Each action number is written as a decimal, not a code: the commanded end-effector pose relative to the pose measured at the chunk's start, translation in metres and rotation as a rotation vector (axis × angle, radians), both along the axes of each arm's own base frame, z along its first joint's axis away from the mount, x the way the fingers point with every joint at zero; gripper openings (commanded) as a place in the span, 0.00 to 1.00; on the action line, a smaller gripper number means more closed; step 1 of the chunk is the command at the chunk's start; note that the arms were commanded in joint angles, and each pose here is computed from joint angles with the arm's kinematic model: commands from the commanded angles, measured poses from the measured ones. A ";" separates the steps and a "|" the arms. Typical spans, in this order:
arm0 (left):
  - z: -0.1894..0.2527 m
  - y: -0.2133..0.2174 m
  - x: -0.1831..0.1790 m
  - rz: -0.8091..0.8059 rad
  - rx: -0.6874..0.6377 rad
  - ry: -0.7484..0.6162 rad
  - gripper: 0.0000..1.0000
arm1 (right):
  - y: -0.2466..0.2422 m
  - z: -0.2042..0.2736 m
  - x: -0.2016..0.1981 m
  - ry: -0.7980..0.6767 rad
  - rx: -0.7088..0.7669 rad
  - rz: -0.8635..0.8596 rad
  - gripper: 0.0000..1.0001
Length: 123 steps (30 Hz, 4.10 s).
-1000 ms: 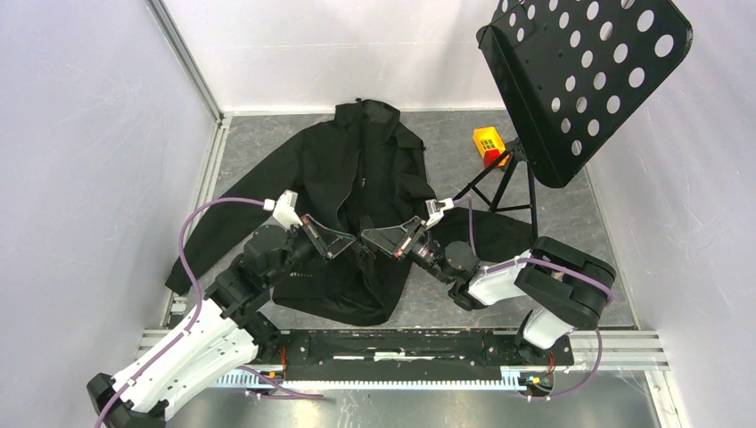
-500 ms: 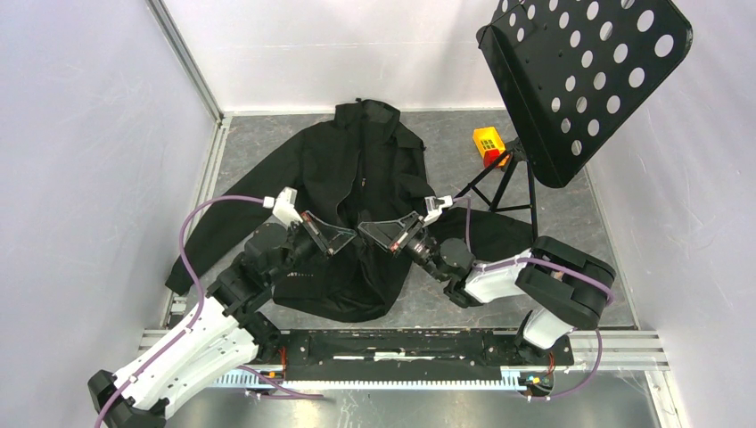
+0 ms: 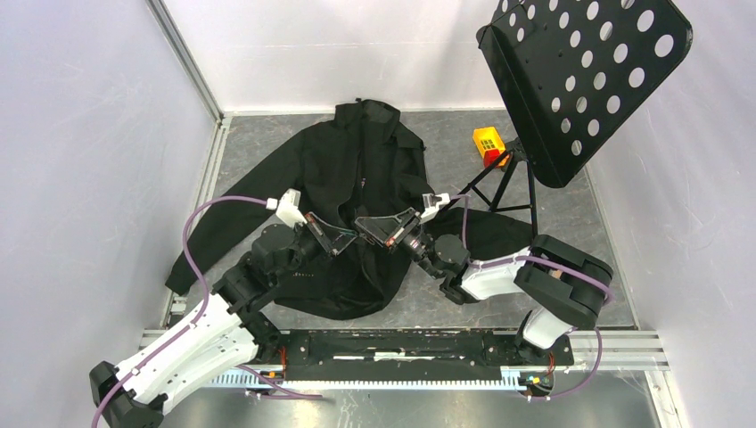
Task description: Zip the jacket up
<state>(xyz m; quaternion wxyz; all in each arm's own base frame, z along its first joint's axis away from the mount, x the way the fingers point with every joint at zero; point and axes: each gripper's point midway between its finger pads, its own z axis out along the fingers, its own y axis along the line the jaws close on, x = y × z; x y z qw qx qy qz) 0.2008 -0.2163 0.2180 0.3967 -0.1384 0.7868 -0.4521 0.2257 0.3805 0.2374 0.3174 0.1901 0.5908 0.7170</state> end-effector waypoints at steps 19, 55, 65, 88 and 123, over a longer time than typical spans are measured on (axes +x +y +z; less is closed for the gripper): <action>0.005 0.008 -0.021 -0.032 -0.057 -0.044 0.80 | -0.015 0.000 -0.005 0.021 0.099 0.021 0.00; -0.006 -0.019 -0.026 -0.153 -0.073 0.003 0.27 | -0.012 0.008 -0.001 0.024 0.123 0.017 0.00; -0.034 -0.016 -0.025 -0.183 0.063 -0.015 0.02 | -0.002 0.016 0.003 0.026 0.164 0.014 0.00; -0.094 -0.028 -0.063 -0.321 0.166 0.104 0.02 | 0.003 -0.019 -0.017 0.061 0.068 0.076 0.16; -0.109 -0.021 -0.141 -0.600 0.076 0.331 0.02 | -0.077 -0.099 -0.142 -2.211 -0.982 0.211 0.92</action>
